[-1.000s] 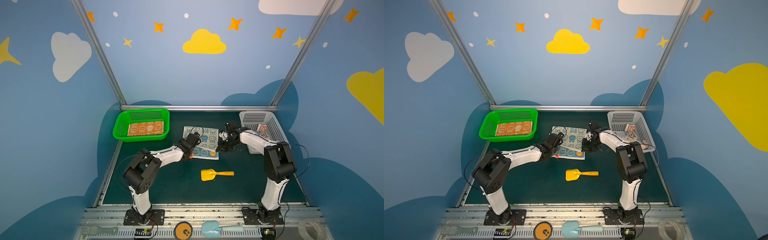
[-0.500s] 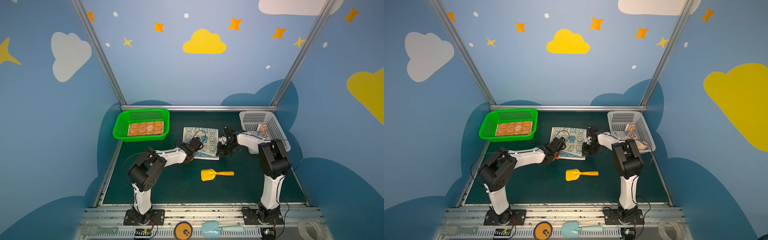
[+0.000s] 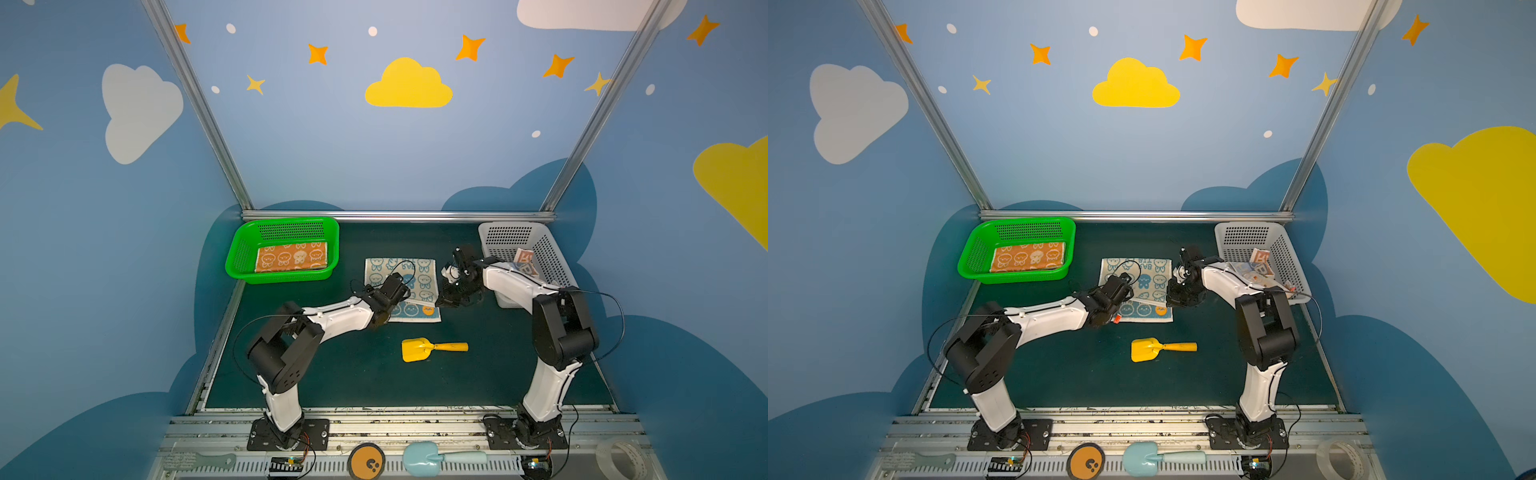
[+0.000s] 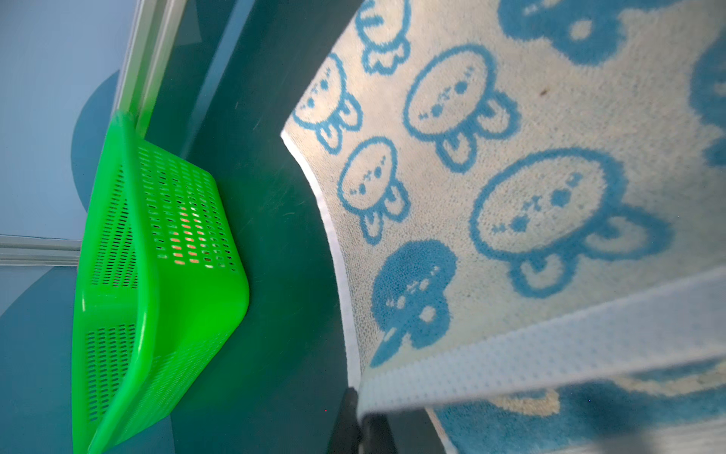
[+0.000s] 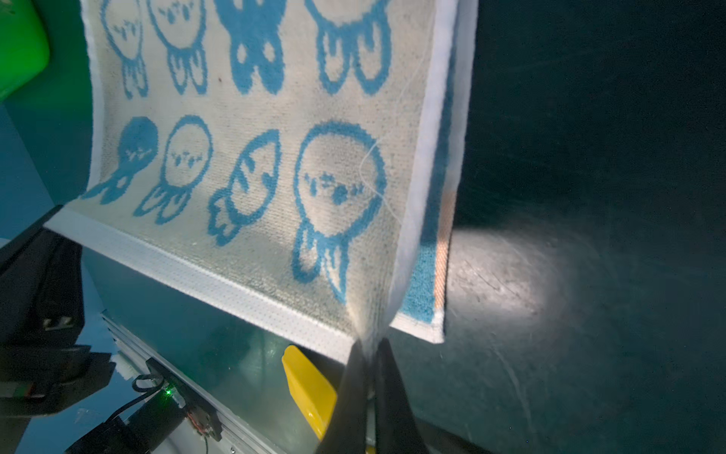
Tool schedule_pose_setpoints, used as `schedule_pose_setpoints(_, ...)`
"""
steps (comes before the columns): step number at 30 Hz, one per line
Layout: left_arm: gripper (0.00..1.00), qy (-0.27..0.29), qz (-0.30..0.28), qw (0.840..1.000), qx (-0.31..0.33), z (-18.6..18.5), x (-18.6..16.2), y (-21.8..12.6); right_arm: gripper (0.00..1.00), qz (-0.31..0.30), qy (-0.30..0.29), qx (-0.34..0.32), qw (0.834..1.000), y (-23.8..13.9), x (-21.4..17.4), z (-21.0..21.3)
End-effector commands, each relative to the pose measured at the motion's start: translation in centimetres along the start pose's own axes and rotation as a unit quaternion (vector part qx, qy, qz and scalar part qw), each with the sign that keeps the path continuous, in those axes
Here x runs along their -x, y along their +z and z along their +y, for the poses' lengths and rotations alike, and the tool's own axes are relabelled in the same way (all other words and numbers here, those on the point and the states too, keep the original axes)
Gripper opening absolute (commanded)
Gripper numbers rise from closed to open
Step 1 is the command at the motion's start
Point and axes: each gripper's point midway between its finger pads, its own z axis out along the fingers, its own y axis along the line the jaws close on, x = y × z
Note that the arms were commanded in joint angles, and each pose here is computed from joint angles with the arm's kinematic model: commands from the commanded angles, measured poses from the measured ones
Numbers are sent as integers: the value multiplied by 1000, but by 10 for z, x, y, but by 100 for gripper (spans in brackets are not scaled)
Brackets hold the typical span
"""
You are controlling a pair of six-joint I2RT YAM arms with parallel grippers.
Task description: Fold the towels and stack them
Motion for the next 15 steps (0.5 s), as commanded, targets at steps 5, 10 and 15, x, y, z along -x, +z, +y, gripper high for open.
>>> schedule_pose_setpoints(5, 3, 18, 59, 998, 23, -12, -39, 1, 0, 46, 44, -73, 995, 19, -33, -53)
schedule_pose_setpoints(10, 3, 49, 80, 995, 20, -29, -45, 12, 0, 65, 54, -70, 994, 37, -36, -58)
schedule_pose_setpoints(15, 3, 58, 94, 994, 14, -27, -38, 26, 0, 63, 59, -61, 994, 43, -23, -53)
